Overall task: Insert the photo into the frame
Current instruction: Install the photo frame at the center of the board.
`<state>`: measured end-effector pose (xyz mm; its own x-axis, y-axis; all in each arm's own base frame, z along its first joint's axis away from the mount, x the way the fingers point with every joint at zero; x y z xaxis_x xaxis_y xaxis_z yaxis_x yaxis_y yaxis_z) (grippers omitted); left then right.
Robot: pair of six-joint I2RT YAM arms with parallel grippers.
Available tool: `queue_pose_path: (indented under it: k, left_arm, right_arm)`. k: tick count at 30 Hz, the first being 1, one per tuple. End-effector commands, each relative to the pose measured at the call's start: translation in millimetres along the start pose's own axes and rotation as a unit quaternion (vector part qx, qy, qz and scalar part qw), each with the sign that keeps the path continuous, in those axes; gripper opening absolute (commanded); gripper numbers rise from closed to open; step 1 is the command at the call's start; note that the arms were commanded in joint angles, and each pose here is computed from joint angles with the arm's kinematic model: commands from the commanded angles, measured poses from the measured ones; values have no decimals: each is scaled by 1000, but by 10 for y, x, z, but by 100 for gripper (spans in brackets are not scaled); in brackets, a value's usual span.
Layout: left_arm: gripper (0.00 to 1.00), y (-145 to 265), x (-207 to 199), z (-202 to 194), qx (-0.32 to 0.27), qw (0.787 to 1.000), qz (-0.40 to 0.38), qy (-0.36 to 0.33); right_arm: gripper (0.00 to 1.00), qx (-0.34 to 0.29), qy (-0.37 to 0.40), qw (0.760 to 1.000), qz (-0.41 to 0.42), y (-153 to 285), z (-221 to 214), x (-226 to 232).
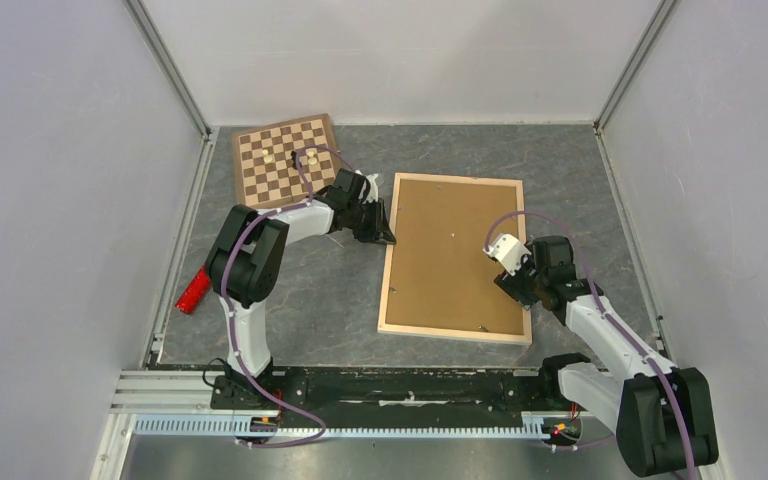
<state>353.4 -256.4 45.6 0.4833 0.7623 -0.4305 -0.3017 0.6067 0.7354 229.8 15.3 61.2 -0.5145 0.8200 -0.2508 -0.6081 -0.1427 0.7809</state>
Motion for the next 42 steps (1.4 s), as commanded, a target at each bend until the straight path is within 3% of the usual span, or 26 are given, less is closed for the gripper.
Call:
queue_pose_path:
  k: [1,28,42]
  left_arm:
    - [2,-25,230,-514,92,994,39,50]
    - [2,-35,230,-517,92,994,35,54]
    - [2,-36,241,-533,94,993,36,53]
  right_arm:
    - [70,34,4,999,37,-15,-168,133]
    - [70,-15,-24,1000,10,-1,261,-82]
    - [70,15,-12,1000,10,-17,26,-37]
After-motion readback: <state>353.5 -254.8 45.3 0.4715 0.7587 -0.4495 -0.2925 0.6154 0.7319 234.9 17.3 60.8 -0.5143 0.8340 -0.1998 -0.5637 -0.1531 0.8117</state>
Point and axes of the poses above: each gripper's point midway between its finger pads, its own y axis back along the fingers, its own x axis along the line the jaws close on, z = x × y, the point moved 3 cm from there along y, back along the fingers, and after that the axes turned 15 degrees about -y, right-handed, at the moved point
